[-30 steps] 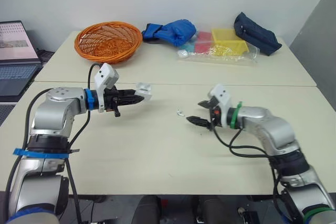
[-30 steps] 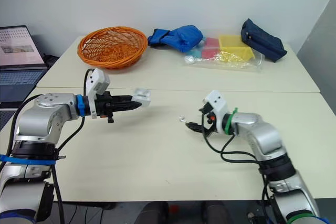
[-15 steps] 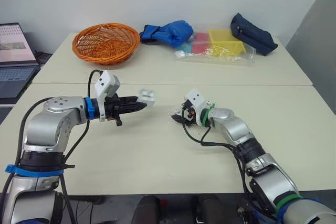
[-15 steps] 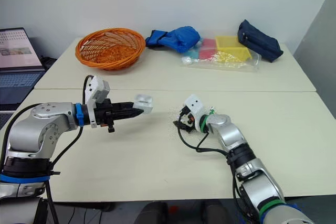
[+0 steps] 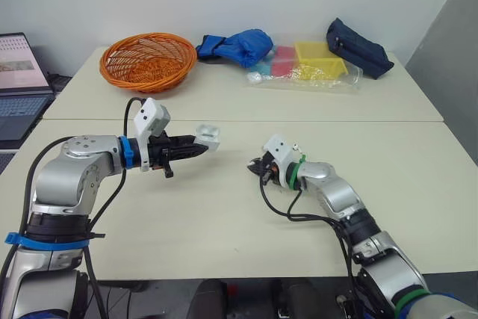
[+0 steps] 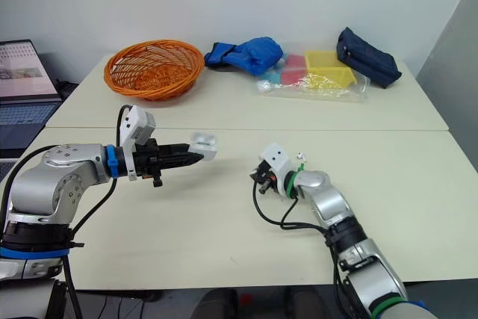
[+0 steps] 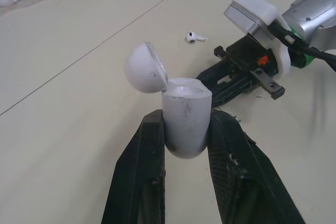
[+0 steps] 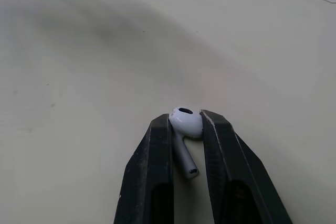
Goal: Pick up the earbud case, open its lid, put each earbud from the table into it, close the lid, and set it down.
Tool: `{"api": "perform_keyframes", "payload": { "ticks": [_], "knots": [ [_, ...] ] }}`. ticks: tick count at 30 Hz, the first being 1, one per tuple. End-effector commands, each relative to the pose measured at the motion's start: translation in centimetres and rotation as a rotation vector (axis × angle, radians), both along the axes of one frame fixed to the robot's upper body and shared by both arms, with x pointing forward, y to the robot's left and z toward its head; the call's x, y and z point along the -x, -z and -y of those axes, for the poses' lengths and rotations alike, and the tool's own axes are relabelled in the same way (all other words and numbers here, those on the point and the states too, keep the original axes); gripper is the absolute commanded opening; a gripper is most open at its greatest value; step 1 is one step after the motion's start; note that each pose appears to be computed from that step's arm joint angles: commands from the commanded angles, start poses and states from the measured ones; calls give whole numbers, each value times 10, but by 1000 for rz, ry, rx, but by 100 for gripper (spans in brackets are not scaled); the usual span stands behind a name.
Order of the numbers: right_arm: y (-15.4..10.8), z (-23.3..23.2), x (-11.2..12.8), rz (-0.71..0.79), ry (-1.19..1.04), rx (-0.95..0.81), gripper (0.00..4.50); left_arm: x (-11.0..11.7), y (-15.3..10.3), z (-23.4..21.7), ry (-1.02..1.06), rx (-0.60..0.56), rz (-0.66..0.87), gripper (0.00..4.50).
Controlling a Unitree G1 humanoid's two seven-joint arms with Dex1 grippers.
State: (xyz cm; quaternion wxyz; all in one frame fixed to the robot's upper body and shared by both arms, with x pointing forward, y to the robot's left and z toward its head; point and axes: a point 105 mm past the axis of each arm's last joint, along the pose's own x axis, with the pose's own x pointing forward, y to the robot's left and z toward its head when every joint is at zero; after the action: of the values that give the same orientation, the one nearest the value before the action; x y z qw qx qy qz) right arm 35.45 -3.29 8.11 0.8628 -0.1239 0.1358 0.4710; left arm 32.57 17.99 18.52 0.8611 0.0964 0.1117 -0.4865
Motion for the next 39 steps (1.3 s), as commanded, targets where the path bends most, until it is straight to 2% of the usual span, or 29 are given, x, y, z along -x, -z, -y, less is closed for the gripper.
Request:
{"api": "perform_keyframes", "payload": {
  "ticks": [1, 3, 7, 14, 17, 18, 20, 23, 25, 28, 33, 39],
  "knots": [
    [-19, 33, 21, 30, -63, 69, 41, 3, -10, 3, 29, 4, 37, 74],
    [-27, 49, 32, 30, -81, 107, 41, 4, -9, 5, 38, 5, 33, 74],
    [-48, 102, 72, -56, -94, 188, 41, 8, -4, 17, 89, 17, 27, 74],
    [-37, 149, 82, -136, -45, 355, 41, 11, -2, 36, 169, 13, 27, 74],
    [-36, 194, 93, -216, -39, 489, 41, 24, -12, 58, 283, 40, 65, 74],
    [-37, 203, 93, -229, -33, 513, 41, 29, -17, 65, 323, 58, 76, 74],
    [-39, 214, 91, -232, -30, 541, 41, 39, -20, 77, 409, 25, 135, 74],
    [-40, 219, 88, -254, -24, 524, 41, 53, -29, 89, 501, 84, 158, 74],
    [-40, 220, 87, -279, -18, 506, 41, 51, -38, 97, 503, 156, 206, 74],
    [-36, 222, 89, -327, -46, 523, 41, 48, -35, 99, 500, 205, 228, 74],
    [-33, 230, 84, -352, -58, 580, 41, 48, -33, 103, 494, 302, 200, 74],
    [-24, 232, 84, -386, -48, 587, 41, 45, -25, 110, 484, 301, 215, 74]
  ]
}}
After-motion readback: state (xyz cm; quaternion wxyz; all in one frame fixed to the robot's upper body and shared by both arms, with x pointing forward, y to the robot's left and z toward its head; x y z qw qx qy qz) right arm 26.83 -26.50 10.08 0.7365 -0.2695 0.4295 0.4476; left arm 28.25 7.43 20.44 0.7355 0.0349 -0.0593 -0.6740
